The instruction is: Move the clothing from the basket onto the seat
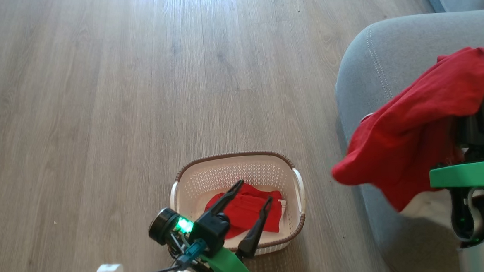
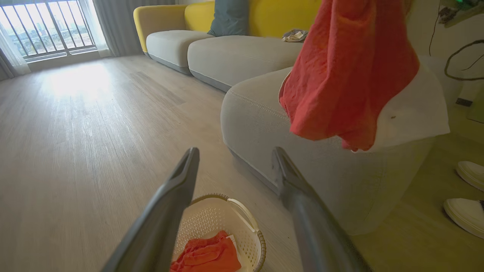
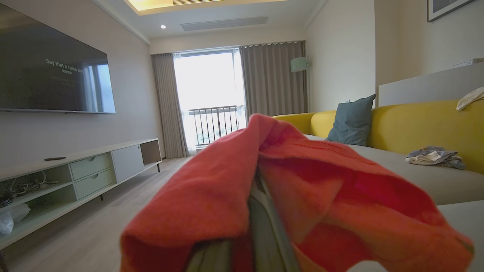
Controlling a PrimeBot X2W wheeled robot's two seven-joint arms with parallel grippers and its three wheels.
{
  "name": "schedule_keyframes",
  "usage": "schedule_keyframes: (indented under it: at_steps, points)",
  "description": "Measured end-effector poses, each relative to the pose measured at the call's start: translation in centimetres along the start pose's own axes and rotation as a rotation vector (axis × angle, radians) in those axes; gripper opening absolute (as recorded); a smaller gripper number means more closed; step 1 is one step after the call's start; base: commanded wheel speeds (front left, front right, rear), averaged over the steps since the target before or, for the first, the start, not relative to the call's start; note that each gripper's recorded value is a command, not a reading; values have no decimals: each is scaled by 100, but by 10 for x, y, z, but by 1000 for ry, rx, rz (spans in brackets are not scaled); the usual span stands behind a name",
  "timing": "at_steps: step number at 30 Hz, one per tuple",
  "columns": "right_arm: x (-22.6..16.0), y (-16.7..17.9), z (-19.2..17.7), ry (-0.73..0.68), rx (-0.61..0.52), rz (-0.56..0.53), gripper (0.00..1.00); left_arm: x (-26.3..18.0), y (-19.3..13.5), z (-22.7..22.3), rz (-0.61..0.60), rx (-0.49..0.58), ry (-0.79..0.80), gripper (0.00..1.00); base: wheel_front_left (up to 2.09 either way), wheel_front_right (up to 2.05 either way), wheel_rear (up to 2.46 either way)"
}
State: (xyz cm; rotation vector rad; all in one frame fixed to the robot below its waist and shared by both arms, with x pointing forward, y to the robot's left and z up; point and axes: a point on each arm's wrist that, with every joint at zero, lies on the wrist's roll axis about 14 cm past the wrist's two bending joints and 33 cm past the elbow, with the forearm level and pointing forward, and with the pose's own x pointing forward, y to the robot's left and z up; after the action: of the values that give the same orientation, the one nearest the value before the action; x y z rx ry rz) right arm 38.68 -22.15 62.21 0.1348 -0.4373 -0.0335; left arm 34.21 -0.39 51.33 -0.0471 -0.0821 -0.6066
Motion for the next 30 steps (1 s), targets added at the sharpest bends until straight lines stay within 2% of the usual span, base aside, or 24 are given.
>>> schedule_keyframes:
  at_steps: [14,22,30]
  points:
    - [-4,-8,-1,7,-7,-21,0,1,2,2,8,-21,-9,100,0,0,0]
    - [-15,-35,5,6,-41,-94,0,14,-16,-2,-63,-37,-1,100,0,0,0]
    - [-41,-78,21,-2,-104,-219,0,32,-46,-9,-177,-63,10,100,0,0,0]
